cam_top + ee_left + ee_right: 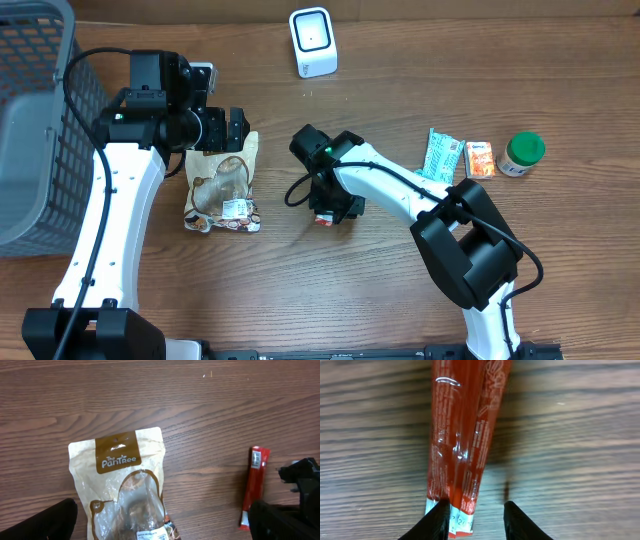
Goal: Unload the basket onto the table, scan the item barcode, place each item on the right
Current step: 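Lift the red snack stick and rotate it in the right gripper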
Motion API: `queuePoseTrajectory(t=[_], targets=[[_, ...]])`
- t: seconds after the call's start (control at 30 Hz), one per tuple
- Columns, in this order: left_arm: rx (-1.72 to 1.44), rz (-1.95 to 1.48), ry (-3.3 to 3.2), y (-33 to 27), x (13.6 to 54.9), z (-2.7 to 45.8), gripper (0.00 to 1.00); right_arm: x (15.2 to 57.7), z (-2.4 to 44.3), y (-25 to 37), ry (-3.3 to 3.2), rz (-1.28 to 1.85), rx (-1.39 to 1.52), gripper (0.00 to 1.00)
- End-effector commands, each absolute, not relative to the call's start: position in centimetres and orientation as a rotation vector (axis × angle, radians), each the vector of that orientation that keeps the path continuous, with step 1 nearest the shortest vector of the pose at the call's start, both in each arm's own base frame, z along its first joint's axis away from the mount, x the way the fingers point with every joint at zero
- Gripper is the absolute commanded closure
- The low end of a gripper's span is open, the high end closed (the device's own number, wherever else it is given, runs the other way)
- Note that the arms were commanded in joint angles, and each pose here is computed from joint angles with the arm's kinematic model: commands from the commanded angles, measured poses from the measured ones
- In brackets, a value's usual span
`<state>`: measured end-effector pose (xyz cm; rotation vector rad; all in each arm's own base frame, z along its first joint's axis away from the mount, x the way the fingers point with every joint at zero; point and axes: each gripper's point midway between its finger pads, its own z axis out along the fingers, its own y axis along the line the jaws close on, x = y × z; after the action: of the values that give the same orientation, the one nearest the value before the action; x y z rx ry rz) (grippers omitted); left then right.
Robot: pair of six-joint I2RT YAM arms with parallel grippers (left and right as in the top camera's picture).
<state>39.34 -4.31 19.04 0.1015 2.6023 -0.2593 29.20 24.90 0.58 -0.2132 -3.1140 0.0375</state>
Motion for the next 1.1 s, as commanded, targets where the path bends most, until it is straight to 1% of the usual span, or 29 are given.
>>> queuePoseTrajectory(t=[0.0, 0.2, 0.23, 0.27, 0.37, 0.63, 0.7, 0.83, 1.0, 1.03, 1.07], targets=[[0.091, -0.273, 2.600, -4.5, 39.6, 19.1, 0.00, 29.7, 0.2, 23.1, -3.138, 0.142, -0.152, 0.64], [0.091, -0.274, 2.600, -4.5, 39.6, 19.1, 0.00, 29.6, 0.2, 23.1, -3.134, 0.138, -0.124, 0.65], [0.091, -0.274, 2.600, -4.5, 39.6, 19.1, 0.00, 29.5, 0.2, 23.2, -3.127, 0.130, -0.124, 0.62], [0.091, -0.274, 2.600, -4.5, 39.6, 19.1, 0.00, 29.3, 0.2, 23.3, -3.118, 0.117, -0.125, 0.62], [0.091, -0.273, 2.600, -4.5, 39.6, 19.1, 0.00, 29.8, 0.5, 23.6, -3.129, 0.097, -0.128, 0.70], [0.091, -0.274, 2.600, -4.5, 39.6, 19.1, 0.00, 31.3, 4.6, 24.1, -3.204, 0.052, -0.149, 0.57], [0.091, -0.274, 2.600, -4.5, 39.6, 19.1, 0.00, 31.1, 5.0, 24.1, -3.203, 0.044, -0.176, 0.57], [0.091, -0.274, 2.600, -4.5, 39.6, 19.1, 0.00, 30.7, 4.2, 23.8, -3.187, 0.056, -0.272, 0.58], [0.091, -0.274, 2.600, -4.5, 39.6, 19.1, 0.00, 30.3, 2.5, 23.5, -3.181, 0.048, -0.311, 0.59], [0.091, -0.274, 2.600, -4.5, 39.6, 19.1, 0.00, 30.1, 2.2, 23.6, -3.177, 0.040, -0.310, 0.61], [0.091, -0.274, 2.600, -4.5, 39.6, 19.1, 0.00, 30.0, 1.9, 23.5, -3.176, 0.040, -0.311, 0.62]])
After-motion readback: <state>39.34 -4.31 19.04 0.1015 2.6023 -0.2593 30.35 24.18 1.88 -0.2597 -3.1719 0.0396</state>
